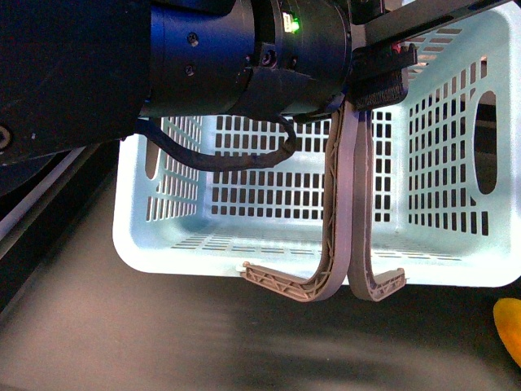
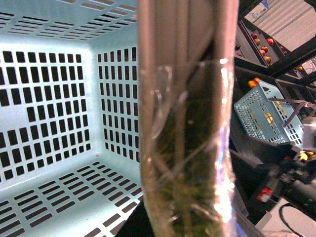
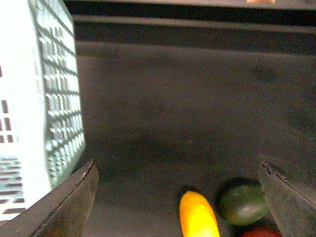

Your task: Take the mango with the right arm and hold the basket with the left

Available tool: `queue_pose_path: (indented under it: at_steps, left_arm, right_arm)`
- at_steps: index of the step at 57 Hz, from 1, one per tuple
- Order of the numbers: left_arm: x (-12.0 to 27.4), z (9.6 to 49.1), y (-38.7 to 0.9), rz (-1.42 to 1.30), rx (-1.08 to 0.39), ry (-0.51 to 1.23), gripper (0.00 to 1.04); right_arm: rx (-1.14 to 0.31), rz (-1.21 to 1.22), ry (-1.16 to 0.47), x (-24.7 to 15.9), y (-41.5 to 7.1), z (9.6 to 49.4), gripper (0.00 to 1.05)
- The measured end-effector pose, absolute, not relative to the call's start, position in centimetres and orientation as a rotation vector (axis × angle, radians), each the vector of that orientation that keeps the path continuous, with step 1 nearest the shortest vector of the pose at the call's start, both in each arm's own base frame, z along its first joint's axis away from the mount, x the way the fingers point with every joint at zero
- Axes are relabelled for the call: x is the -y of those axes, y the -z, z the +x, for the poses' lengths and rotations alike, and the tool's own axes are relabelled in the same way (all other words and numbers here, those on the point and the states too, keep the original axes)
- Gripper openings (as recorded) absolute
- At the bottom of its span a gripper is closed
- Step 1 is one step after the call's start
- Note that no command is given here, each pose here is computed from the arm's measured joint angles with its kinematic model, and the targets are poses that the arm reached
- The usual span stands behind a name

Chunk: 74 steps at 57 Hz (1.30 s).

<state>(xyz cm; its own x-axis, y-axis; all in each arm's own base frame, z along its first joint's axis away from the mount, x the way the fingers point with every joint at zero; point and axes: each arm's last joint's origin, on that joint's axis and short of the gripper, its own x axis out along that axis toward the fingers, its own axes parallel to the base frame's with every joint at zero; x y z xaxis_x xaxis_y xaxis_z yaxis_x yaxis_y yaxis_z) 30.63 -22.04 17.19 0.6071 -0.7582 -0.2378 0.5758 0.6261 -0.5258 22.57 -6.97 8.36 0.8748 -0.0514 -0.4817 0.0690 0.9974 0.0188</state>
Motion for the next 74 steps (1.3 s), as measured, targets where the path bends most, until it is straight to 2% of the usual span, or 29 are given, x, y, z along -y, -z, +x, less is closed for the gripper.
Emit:
queue_pose_path:
  at_steps: [22, 39, 74]
  left_arm:
    - [22.0, 30.6, -17.2, -0.423, -0.470, 0.797, 0.06]
    - [22.0, 30.6, -17.2, -0.424, -0.470, 0.798, 0.06]
    - [22.0, 30.6, -17.2, -0.424, -0.470, 0.798, 0.06]
  right_arm:
    - [-0.735, 0.042, 0.104, 9.8, 0.1, 25.0, 0.97]
    - [-0.881, 0.025, 0.110, 10.5, 6.3, 24.6, 0.97]
    - [-0.971, -0.018, 0.078, 10.3, 10.9, 25.4, 0.97]
